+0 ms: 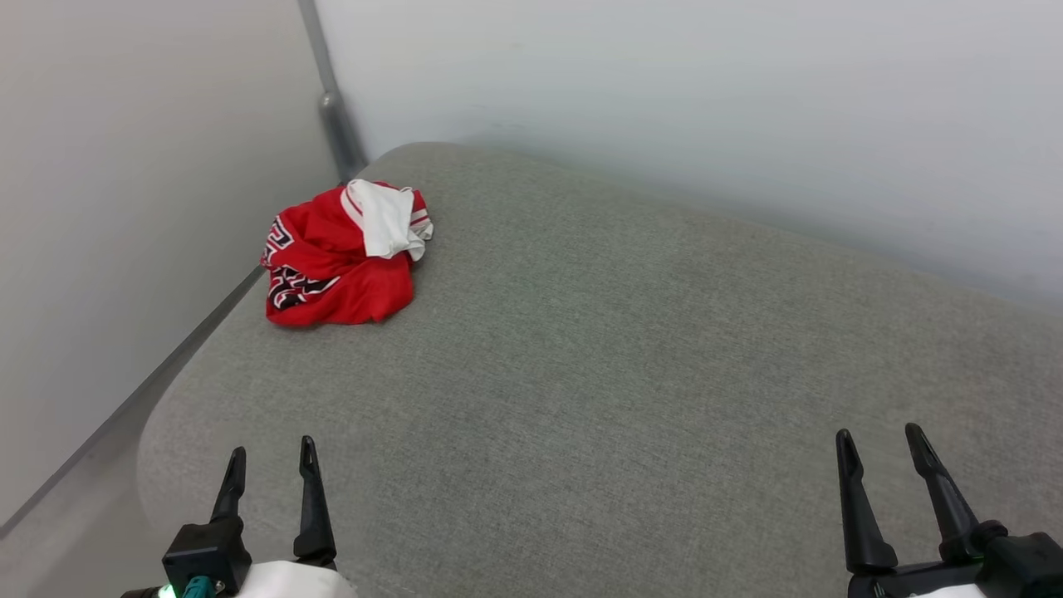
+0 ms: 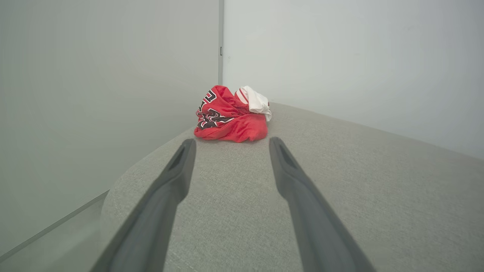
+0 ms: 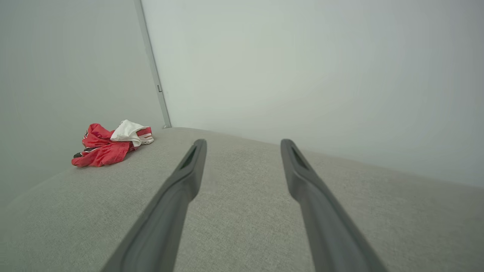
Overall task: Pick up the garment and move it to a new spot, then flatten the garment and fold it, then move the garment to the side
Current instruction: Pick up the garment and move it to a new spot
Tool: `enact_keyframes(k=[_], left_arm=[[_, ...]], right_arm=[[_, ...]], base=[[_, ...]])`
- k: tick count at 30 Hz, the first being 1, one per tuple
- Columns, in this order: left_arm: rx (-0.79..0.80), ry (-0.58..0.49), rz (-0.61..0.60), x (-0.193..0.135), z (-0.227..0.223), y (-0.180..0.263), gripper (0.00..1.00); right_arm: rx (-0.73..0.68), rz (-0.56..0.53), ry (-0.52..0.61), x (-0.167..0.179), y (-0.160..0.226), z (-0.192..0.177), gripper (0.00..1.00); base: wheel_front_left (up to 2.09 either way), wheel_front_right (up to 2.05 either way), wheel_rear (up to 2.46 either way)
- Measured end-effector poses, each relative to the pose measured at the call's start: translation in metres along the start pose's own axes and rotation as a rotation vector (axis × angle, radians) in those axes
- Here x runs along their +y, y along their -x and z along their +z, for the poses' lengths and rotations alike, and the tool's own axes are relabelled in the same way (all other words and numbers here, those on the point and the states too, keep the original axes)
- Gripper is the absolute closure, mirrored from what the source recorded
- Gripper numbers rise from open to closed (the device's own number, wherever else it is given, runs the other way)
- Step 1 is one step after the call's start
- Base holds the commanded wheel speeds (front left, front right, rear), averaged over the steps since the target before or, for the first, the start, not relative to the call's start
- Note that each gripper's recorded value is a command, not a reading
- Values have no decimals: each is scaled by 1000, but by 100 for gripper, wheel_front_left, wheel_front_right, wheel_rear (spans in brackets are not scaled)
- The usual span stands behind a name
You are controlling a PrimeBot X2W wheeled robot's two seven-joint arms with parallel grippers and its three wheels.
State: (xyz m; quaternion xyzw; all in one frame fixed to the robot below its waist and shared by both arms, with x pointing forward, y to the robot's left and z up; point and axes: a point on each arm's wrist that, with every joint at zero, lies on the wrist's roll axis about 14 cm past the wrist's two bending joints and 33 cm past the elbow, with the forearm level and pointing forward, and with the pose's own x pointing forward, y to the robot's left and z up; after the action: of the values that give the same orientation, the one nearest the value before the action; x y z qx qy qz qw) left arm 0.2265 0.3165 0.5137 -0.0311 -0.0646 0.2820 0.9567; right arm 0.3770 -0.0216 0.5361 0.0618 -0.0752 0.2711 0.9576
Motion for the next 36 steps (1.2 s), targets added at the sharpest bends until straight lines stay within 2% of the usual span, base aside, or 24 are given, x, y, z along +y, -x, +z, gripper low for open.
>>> enact_keyframes(k=[6, 14, 20, 27, 32, 36], left_arm=[[6, -5, 63, 20, -1, 10, 0], [-10, 7, 65, 23, 4, 0, 0], [-125, -33, 20, 27, 44, -52, 0], [-255, -91, -15, 24, 97, -132, 0], [-333, -170, -45, 14, 135, -191, 0], [-364, -166, -31, 10, 150, -231, 0]], right_arm=[[3, 45, -8, 13, -7, -2, 0], [10, 42, -9, 12, -8, -5, 0], [16, 25, 15, 2, -14, -11, 0], [38, -29, 48, -25, -25, -28, 0], [75, -64, 73, -45, -31, -49, 0], [93, -94, 86, -62, -39, -66, 0]], base=[[0, 0, 0], [0, 0, 0], [0, 0, 0], [0, 0, 0], [0, 0, 0], [0, 0, 0]])
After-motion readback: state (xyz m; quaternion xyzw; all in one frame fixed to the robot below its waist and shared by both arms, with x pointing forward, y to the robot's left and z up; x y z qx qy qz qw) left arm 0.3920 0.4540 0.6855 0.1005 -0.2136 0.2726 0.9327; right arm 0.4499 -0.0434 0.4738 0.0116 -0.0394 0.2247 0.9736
